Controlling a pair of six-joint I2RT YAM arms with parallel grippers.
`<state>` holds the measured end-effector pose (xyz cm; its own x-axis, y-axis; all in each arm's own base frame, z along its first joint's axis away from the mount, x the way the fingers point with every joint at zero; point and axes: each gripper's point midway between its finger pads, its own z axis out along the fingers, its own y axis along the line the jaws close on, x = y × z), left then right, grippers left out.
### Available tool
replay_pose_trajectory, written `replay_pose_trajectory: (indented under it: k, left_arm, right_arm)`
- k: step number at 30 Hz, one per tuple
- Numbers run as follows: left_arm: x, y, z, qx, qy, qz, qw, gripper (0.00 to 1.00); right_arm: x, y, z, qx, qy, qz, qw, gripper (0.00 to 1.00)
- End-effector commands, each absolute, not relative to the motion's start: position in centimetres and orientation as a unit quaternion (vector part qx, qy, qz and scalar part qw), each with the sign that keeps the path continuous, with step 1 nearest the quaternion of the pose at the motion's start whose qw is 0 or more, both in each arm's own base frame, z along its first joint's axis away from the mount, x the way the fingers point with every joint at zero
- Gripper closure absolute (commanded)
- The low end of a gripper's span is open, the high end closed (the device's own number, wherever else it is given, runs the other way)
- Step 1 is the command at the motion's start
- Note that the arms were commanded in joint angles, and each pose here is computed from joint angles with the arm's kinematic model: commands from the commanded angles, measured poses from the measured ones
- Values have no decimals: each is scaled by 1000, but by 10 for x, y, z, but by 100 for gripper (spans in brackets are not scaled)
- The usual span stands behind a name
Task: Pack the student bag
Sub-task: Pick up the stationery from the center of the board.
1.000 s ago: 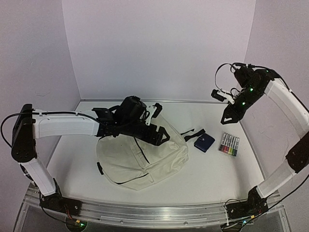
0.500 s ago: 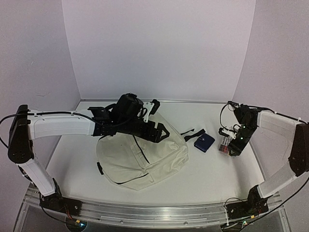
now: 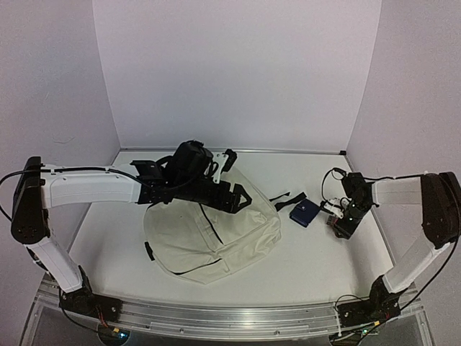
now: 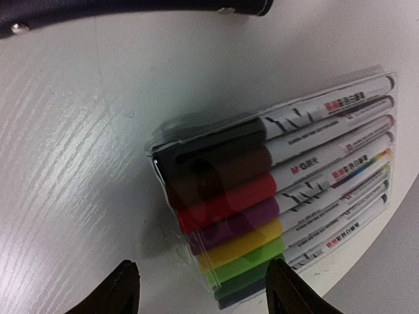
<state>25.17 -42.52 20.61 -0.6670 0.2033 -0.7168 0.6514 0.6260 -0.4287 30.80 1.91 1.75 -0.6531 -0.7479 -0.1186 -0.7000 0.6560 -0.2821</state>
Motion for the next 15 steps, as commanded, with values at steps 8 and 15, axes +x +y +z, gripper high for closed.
replay_pose_trajectory:
  k: [8, 15]
  left_arm:
    - [253, -421, 236, 241, 827, -366, 351, 11]
    - [254, -425, 236, 247, 827, -366, 349, 11]
  right_arm:
    - [303, 22, -14, -440, 871, -181, 124, 86]
    - [308, 37, 53, -421, 876, -163, 168, 100]
